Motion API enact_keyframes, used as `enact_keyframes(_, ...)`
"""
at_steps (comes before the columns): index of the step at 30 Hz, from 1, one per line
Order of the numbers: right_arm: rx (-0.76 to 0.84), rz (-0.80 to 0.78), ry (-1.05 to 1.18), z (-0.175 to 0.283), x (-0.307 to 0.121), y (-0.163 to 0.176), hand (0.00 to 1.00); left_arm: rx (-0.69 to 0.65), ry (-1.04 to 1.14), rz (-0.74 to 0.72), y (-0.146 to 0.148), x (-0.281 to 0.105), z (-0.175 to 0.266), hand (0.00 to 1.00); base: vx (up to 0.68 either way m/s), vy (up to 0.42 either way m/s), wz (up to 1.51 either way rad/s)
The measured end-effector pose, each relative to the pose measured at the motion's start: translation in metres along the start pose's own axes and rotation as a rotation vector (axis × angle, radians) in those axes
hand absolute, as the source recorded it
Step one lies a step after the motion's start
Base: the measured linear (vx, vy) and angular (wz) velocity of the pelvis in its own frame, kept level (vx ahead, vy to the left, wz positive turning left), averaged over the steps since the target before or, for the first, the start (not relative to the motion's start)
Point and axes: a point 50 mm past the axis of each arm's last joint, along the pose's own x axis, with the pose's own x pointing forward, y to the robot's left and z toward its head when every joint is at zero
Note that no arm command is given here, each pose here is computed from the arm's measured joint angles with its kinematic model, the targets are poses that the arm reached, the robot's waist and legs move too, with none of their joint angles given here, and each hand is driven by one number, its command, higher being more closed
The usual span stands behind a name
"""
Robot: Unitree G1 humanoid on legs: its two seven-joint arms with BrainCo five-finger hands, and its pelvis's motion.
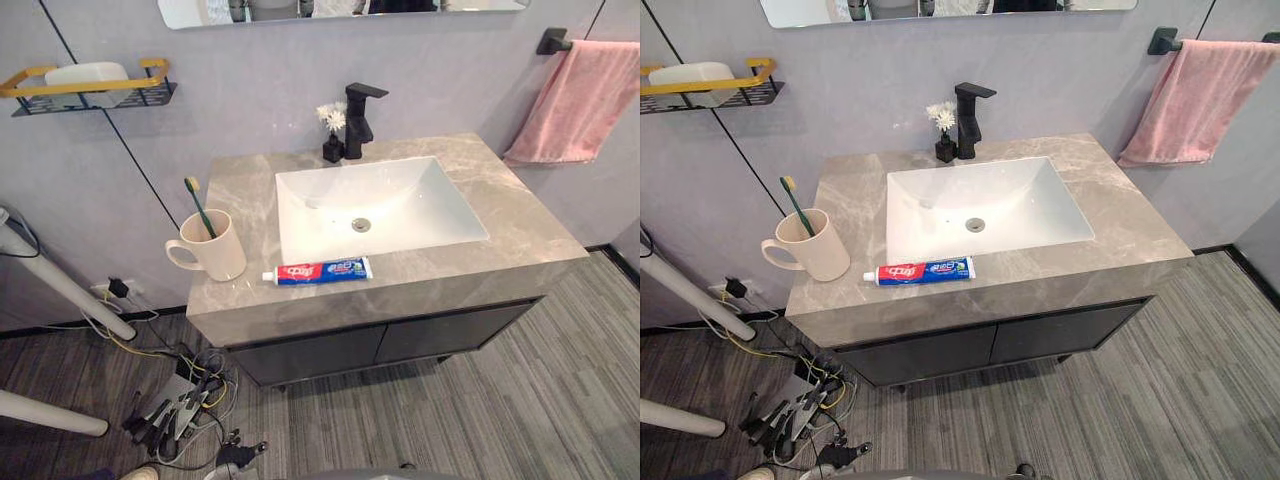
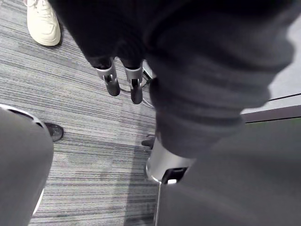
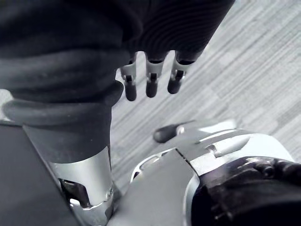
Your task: Organize washtable
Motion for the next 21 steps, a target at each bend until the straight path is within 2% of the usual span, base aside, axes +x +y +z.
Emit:
enact_keyframes(5,0.005,-0.003,-0.001,0.000,0.000,-0.001,0.00,-0.074,0.016,0.017,0.002,-0.001,-0.004,0.00,0.01,-0.012,0.01)
enact_keyframes(8,0.024,-0.006,0.002,-0.001,0.000,-0.001,0.00,-0.228,0.037,0.088,0.014,-0.002,-0.010,0.00,0.00,-0.022,0.12)
enact_keyframes(10,0.045,-0.009,0.009,-0.004,-0.001,-0.001,0.00,-0.434,0.033,0.232,0.046,-0.007,-0.016,0.00,0.00,-0.031,0.30)
enact_keyframes(11,0.047,-0.009,0.010,-0.005,-0.001,-0.002,0.00,-0.494,0.021,0.282,0.057,-0.009,-0.017,0.00,-0.01,-0.027,0.24)
enact_keyframes(14,0.064,-0.016,-0.007,-0.005,-0.002,-0.003,0.00,-0.744,-0.170,0.607,0.136,-0.032,0.001,0.00,-0.03,-0.037,0.20)
enact_keyframes(16,0.068,-0.025,0.006,-0.011,-0.004,-0.007,0.00,-0.790,-0.335,0.747,0.174,-0.052,0.026,0.00,-0.01,-0.038,0.36)
enact_keyframes(17,0.067,-0.030,0.011,-0.014,-0.005,-0.009,0.00,-0.795,-0.471,0.873,0.202,-0.075,0.047,0.00,0.01,-0.031,0.30)
enact_keyframes(19,0.068,-0.036,-0.003,-0.014,-0.007,-0.010,0.00,-0.763,-0.687,1.091,0.235,-0.122,0.083,0.00,0.00,-0.018,0.29)
enact_keyframes(21,0.069,-0.036,-0.017,-0.012,-0.007,-0.010,0.00,-0.730,-0.872,1.233,0.245,-0.161,0.111,0.00,0.00,-0.010,0.43)
